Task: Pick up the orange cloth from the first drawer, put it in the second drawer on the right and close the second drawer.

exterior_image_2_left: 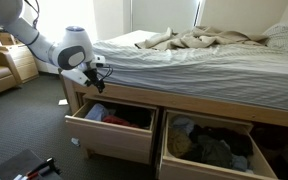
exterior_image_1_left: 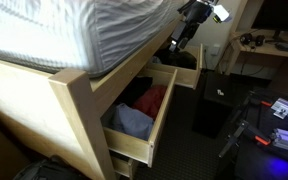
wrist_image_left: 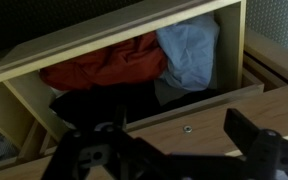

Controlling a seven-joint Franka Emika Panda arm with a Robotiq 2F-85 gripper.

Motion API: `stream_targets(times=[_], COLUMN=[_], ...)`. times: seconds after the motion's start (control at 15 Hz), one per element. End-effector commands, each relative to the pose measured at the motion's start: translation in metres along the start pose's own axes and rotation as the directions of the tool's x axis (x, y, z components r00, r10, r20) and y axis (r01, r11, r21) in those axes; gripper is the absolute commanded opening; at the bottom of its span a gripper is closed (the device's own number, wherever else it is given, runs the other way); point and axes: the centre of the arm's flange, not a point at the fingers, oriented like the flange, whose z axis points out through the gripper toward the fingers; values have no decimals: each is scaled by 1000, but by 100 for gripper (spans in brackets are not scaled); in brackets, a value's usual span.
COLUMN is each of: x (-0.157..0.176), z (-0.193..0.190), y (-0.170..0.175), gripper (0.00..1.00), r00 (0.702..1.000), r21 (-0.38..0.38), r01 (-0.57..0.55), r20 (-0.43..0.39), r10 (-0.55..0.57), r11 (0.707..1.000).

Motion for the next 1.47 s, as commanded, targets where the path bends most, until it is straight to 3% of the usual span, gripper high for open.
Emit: stream_targets(times=[0.0, 0.07, 0.33, 0.4, 0.6, 0.67, 0.8, 1.07, 1.13, 1.2, 1.4], x=[9, 6, -4, -20, -15, -12, 10, 28, 28, 20, 24], z=[52, 63, 103, 88, 104, 111, 139, 189, 198, 163, 190], y=[2, 3, 4, 4, 1, 2, 9, 36, 44, 50, 55], gripper=[100, 100, 100, 100, 100, 100, 100, 100, 100, 100, 100], r00=[995, 982, 919, 951, 930, 967, 989, 989, 993, 994, 995], r21=[-112, -99, -26, -61, -33, -73, -102, -176, -177, -151, -178], r01=[98, 160, 277, 226, 261, 191, 135, 10, -22, 25, 1], r20=[30, 120, 299, 230, 275, 187, 69, -143, -114, -97, -98], r10=[-96, -148, -257, -206, -242, -175, -128, -36, 2, -40, -18], r11=[989, 982, 960, 972, 965, 979, 986, 984, 984, 988, 984])
